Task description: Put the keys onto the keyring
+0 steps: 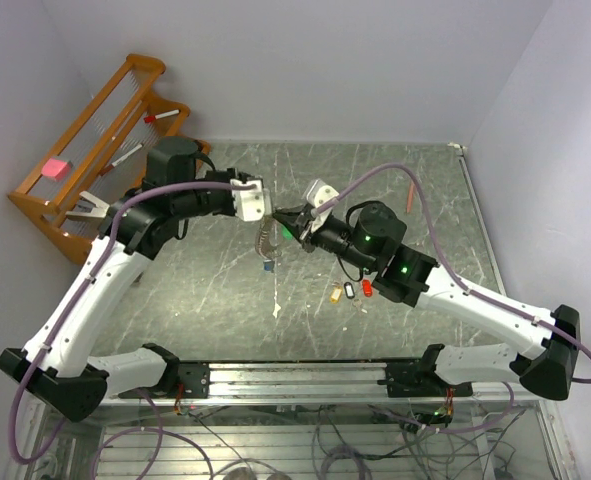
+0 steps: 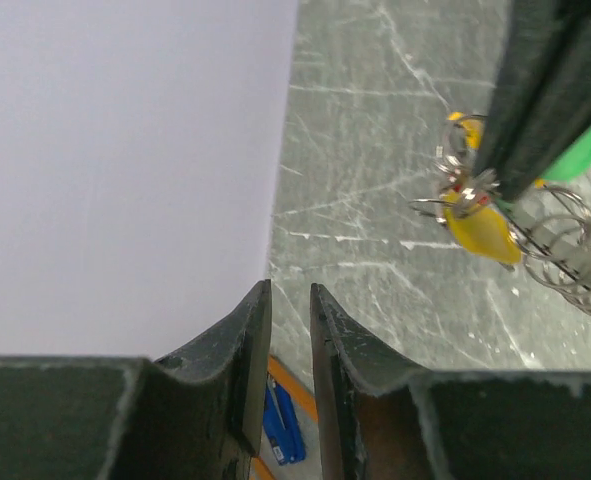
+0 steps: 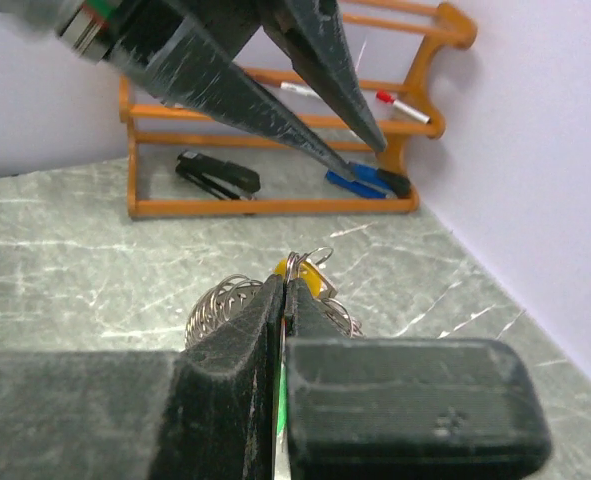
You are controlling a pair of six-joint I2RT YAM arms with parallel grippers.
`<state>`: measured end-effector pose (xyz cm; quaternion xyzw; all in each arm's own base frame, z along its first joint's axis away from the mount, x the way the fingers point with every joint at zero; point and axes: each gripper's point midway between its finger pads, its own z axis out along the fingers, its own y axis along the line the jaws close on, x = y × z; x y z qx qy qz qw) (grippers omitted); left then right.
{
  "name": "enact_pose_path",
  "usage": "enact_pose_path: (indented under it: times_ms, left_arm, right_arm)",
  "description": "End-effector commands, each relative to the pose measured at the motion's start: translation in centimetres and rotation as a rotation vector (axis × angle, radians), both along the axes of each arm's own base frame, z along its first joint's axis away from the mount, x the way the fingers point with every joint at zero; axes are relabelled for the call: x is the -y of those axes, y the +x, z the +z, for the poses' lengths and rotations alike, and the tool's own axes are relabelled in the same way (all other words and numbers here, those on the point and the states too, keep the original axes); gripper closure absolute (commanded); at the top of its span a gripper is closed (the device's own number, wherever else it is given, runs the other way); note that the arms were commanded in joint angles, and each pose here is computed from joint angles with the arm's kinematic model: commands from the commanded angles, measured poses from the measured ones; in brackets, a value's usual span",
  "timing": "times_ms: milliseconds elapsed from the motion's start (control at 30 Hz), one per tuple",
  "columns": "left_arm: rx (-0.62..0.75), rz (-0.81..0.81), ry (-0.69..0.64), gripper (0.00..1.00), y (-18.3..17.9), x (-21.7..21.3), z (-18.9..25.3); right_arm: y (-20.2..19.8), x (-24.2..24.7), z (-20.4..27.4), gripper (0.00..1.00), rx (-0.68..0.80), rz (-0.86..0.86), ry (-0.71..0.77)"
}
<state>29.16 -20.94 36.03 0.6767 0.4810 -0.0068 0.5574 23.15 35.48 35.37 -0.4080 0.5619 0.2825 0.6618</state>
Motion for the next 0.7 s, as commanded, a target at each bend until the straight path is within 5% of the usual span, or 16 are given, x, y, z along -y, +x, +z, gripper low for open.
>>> enact_pose_path:
  times_ms: [0, 267, 667]
  left_arm:
    - [-0.010, -0.006, -0.236, 0.68, 0.2, 0.9, 5.1]
    - [-0.182, -0.086, -0.450, 0.67, -1.2, 3.1, 6.2]
    - [-0.549, -0.290, -0.509, 0.65, -3.2, 0.9, 3.9]
  right_arm:
    - [0.0, 1.0, 5.0, 1.00, 0.159, -0.022, 0.108]
    - [0.0, 0.4, 4.7, 1.00, 0.158, 0.024, 0.085]
    - [-0.8, 2.7, 4.9, 1.00, 0.038, 0.205, 0.097]
